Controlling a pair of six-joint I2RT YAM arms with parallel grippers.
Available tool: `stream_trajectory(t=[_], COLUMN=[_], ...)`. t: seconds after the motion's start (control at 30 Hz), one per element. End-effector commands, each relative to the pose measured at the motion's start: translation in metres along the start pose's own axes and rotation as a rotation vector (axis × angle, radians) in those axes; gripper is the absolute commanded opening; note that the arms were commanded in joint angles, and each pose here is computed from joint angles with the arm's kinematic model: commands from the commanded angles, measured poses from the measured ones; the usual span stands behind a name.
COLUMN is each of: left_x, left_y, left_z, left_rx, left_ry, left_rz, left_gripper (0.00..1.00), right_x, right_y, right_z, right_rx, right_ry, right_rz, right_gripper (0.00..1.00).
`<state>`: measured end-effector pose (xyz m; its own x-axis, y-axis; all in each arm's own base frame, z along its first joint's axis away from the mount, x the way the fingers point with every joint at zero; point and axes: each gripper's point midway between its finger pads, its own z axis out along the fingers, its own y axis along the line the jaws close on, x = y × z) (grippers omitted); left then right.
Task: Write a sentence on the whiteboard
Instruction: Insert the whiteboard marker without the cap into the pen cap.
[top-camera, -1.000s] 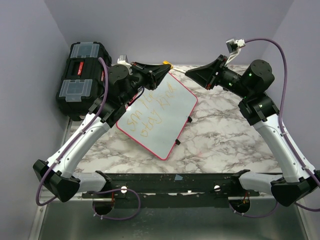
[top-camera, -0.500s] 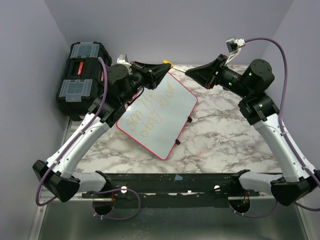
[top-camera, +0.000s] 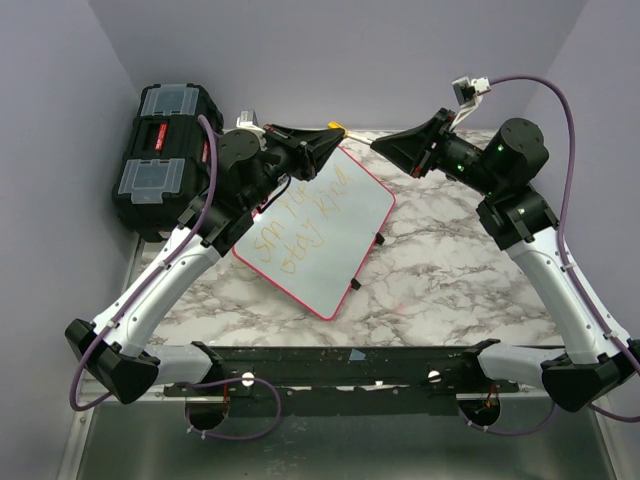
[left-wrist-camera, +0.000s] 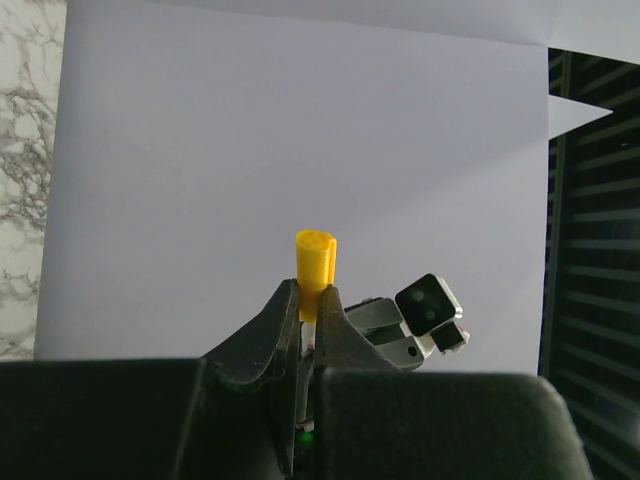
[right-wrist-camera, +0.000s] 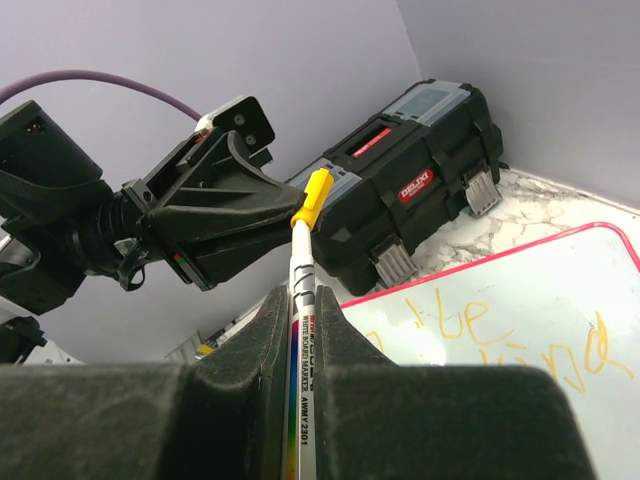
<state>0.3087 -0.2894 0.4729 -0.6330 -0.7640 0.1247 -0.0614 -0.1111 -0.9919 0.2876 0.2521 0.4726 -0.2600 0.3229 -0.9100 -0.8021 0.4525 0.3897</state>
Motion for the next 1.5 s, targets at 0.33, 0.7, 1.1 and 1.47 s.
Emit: stream_trajectory(t=[0.33,0.7,1.1,1.47], left_x=[0.007,0.021,0.041,0.067], left_y=[-0.013,-0.017,-0.027,-0.021], left_z=[-0.006,-0.002,0.008,0.01], left_rx=[0.025,0.042,0.06,0.019], left_ry=[-0.002,0.023,0.04,0.146], left_rz=[-0.016,-0.017,-0.01,0.03], left_gripper=[0.0,0.0,0.0,0.0], right_x=[-0.008,-0.009,-0.014,-0.002], right_y=[0.0,-0.009,-0.02,-0.024], right_z=[-0.004,0.002,0.008,0.015], right_rx=[0.039,0.064,0.113,0.088], right_ry=[-0.018,-0.02,-0.039,-0.007], right_rz=[-0.034,-0.015,-0.03,-0.108], right_gripper=[0.01,0.01,0.01,0.01])
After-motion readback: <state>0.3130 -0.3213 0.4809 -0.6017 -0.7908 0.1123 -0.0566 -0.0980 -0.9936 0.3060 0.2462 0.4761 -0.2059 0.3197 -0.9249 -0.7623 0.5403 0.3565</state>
